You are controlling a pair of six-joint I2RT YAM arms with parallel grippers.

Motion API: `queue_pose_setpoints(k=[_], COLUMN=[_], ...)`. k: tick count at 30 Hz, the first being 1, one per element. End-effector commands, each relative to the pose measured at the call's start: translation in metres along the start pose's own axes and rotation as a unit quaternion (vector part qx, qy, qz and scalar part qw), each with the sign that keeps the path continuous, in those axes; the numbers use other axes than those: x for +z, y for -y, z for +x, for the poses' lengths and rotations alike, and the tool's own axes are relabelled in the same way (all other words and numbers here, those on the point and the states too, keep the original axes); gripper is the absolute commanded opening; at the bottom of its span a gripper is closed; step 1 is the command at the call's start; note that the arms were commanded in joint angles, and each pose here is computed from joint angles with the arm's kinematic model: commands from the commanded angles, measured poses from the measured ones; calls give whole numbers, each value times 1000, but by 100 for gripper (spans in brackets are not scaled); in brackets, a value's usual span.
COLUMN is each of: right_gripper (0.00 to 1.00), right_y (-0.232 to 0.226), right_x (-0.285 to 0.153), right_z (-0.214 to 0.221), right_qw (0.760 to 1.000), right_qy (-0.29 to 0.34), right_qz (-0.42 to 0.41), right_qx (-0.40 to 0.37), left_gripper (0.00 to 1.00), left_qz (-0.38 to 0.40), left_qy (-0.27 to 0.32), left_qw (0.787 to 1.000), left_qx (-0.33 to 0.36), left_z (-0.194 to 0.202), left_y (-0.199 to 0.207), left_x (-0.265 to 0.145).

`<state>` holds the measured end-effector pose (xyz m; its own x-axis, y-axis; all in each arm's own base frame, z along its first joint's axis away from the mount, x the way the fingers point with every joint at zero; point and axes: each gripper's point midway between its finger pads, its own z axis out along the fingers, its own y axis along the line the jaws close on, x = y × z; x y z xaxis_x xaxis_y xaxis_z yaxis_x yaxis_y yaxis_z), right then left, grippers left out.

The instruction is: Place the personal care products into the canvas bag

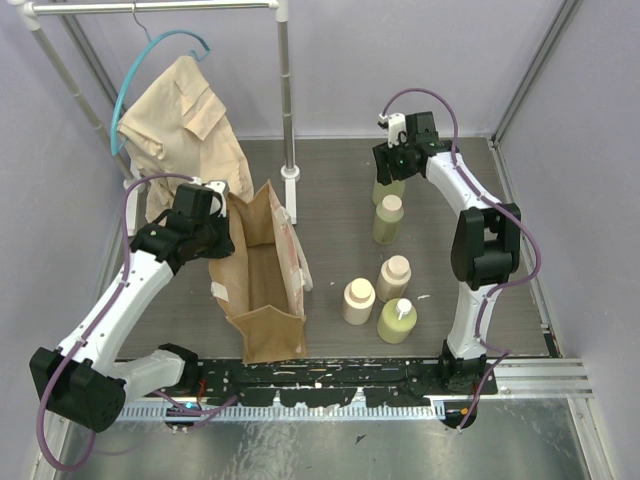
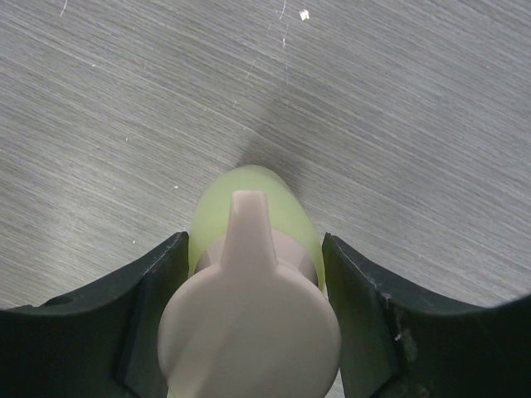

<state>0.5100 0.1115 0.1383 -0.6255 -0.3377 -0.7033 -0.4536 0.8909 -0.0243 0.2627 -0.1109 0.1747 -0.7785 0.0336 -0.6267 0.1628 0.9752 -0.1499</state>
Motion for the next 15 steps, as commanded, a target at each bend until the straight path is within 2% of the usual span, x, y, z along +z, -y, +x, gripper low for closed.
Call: queue_pose_setpoints(k=[1,5,15], right_gripper=[14,1,1], right_y=[1,1,-56], right_x=[-48,-82,-198], right_z=[-45,-67,-135], right_qw=[997,993,969], right_qy=[68,103,244], right_qz=[29,49,24], right_qx=[2,28,11], left_gripper=[0,0,0], left_qz=[-2,-1,4], left_qy=[-15,-14,-13], left_qw=[1000,1000,1000], left_qx=[2,1,1], left_z=[8,10,11], left_y=[-2,-2,-1], left_x=[1,0,2])
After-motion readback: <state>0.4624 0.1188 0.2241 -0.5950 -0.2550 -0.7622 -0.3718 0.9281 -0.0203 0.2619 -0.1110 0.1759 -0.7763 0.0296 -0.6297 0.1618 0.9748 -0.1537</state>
